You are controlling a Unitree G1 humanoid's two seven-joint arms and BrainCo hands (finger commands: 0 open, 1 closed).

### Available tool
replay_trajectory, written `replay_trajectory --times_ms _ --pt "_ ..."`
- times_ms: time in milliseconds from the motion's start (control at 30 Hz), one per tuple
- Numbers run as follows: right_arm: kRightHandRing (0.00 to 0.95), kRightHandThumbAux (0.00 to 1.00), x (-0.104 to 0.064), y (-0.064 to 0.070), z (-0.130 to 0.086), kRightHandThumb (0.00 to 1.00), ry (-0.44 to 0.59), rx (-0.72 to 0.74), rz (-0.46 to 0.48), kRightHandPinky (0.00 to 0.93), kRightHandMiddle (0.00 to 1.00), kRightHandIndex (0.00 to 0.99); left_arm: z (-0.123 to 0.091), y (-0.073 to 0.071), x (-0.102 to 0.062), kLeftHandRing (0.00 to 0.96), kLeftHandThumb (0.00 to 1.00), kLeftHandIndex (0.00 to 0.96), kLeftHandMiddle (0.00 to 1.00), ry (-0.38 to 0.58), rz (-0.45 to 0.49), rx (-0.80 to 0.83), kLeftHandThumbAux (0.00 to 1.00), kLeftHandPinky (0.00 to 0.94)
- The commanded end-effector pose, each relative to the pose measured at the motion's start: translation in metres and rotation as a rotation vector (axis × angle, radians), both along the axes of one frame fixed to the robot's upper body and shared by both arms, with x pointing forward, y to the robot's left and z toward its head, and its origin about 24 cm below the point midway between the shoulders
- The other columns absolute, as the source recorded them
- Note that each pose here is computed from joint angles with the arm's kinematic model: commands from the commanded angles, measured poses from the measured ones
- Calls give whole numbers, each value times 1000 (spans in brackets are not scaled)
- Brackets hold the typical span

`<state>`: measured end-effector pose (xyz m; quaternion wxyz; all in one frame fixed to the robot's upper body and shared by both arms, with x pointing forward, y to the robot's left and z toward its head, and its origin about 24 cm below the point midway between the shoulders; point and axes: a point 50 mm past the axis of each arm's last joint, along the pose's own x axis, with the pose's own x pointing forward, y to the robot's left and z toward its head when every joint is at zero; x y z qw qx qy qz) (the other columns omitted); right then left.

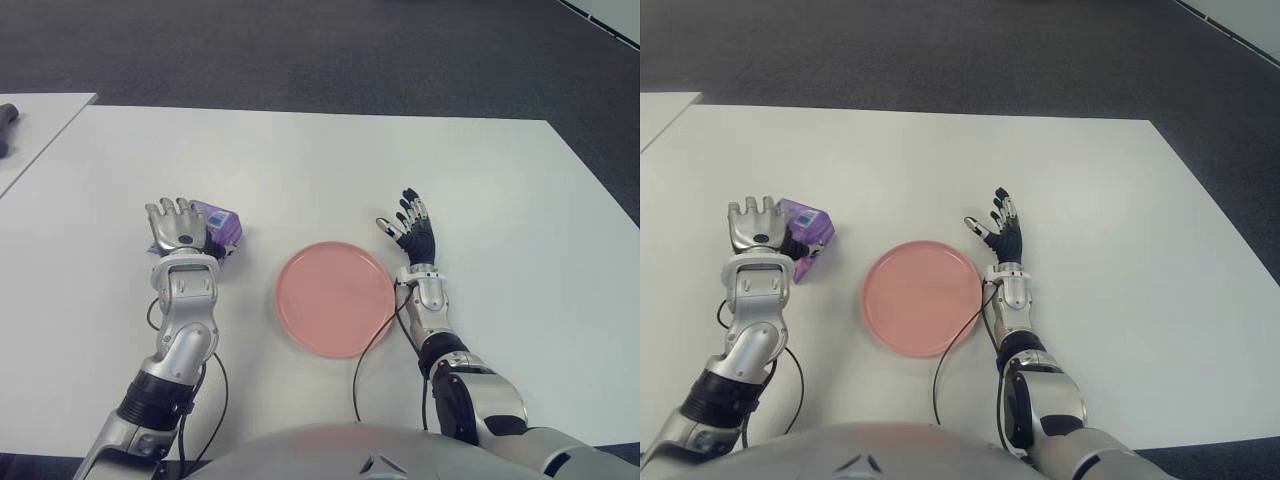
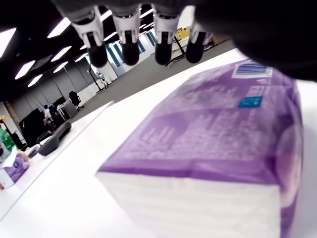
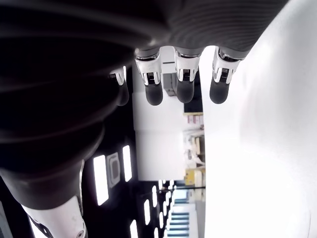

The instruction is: Put the tissue paper into the plate.

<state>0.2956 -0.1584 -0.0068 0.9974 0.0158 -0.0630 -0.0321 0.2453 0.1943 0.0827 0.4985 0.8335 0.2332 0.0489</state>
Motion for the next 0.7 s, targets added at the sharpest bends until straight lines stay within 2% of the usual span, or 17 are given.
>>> replay_trajectory --times_ms 33,433,533,700 --pt "0 783 -21 -4 -26 80 108 15 -25 18 0 6 -2 -4 0 0 0 0 0 23 -12 -37 214 0" --pt "0 783 -21 -4 -26 80 106 15 -25 18 0 6 -5 -11 4 0 0 0 0 47 -3 -75 203 0" --pt "0 783 -21 -4 -25 80 105 14 -26 18 0 6 -15 -14 5 0 0 0 0 60 4 -89 193 0" --pt "0 783 -21 -4 -25 80 105 14 -26 18 0 6 -34 -8 6 0 0 0 0 64 20 -98 179 0"
